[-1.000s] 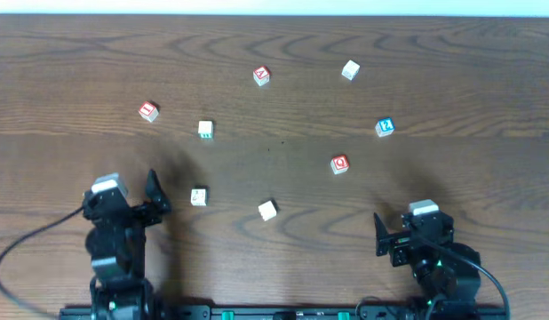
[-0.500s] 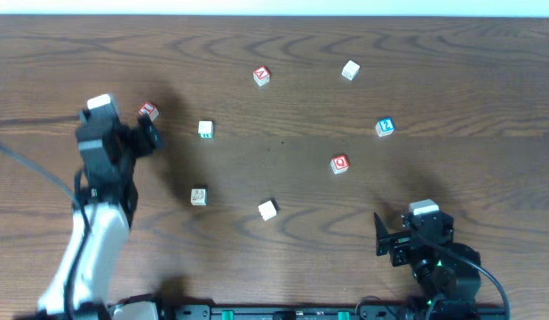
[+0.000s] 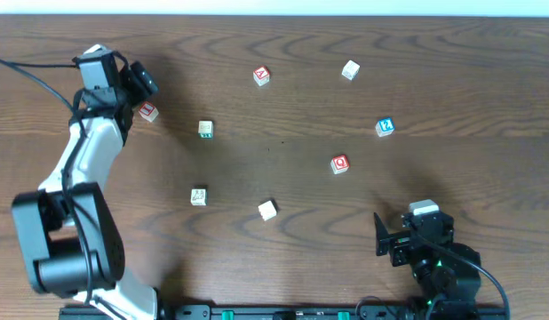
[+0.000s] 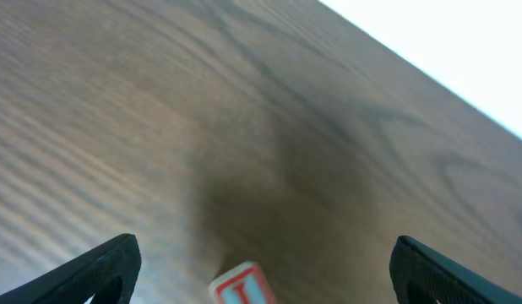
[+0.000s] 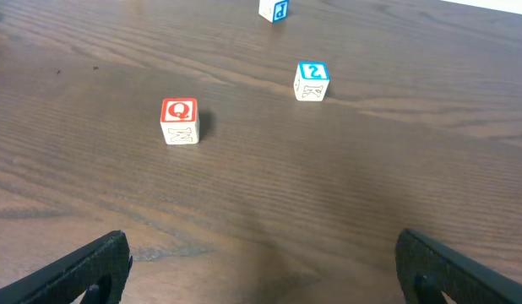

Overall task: Spell out Ai2
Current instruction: 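Move the left gripper forward-left toward the red-lettered I block, then lower the left gripper and close it on the red I block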

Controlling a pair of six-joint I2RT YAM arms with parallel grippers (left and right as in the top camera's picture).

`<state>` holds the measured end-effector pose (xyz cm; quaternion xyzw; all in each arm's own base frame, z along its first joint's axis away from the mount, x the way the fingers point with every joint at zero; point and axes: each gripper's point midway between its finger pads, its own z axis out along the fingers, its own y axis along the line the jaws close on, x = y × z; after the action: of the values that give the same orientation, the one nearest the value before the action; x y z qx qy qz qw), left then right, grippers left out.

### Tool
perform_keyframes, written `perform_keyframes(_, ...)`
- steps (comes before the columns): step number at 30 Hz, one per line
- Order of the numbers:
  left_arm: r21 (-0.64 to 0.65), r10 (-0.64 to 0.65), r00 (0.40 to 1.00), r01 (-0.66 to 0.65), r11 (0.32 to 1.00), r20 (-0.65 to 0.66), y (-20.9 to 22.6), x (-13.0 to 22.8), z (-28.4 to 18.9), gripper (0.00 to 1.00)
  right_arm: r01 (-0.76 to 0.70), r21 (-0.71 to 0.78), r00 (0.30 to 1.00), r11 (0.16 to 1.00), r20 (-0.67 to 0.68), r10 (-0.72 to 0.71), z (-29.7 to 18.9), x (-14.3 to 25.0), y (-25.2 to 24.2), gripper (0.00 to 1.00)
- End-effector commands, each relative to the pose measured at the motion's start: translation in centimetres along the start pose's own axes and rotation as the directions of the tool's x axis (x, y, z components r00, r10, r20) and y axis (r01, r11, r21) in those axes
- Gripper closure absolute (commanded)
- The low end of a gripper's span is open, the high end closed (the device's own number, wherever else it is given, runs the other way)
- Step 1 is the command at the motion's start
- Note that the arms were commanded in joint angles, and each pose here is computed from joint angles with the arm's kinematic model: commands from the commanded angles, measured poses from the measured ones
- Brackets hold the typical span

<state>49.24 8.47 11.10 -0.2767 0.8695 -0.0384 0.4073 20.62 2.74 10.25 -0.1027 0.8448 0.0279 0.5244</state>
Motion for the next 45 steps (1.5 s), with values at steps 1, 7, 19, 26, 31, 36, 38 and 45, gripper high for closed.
perform_keyframes(1,0.011,-0.038,0.999,0.038,0.999,-0.003,-0.4,-0.1,0.7,0.05,0.008,-0.006,1.0,1.0,-0.001,-0.008,0.1,0.2,0.1,0.01)
perform_keyframes(7,0.005,-0.05,0.998,0.05,0.999,-0.045,-0.2,0.9,0.8,0.05,0.008,-0.006,1.0,1.0,-0.001,-0.008,0.1,0.2,0.1,0.01)
perform_keyframes(19,-0.022,-0.118,0.985,0.116,0.993,-0.123,0.2,3.7,2.5,0.05,0.008,-0.006,1.0,1.0,-0.001,-0.008,0.1,0.2,0.1,0.01)
perform_keyframes(26,-0.168,-0.229,0.964,0.204,0.964,-0.139,1.8,6.3,3.2,0.04,0.008,-0.006,1.0,1.0,-0.001,-0.008,0.1,0.2,0.1,0.01)
perform_keyframes(31,-0.233,-0.33,0.936,0.296,0.927,-0.125,1.7,7.6,2.9,0.01,0.008,-0.006,1.0,1.0,-0.001,-0.008,0.1,0.2,0.1,0.01)
perform_keyframes(36,-0.261,-0.439,0.893,0.403,0.877,-0.097,1.1,8.2,2.7,0.09,0.008,-0.006,1.0,1.0,-0.001,-0.008,0.1,0.2,0.1,0.01)
perform_keyframes(38,-0.269,-0.482,0.873,0.448,0.853,-0.076,1.2,8.2,2.7,0.11,0.008,-0.006,1.0,1.0,-0.001,-0.008,0.1,0.2,0.1,0.01)
perform_keyframes(45,-0.287,-0.511,0.858,0.479,0.829,-0.044,1.7,8.0,2.7,0.15,0.008,-0.006,1.0,1.0,-0.001,-0.008,0.1,0.2,0.1,0.01)
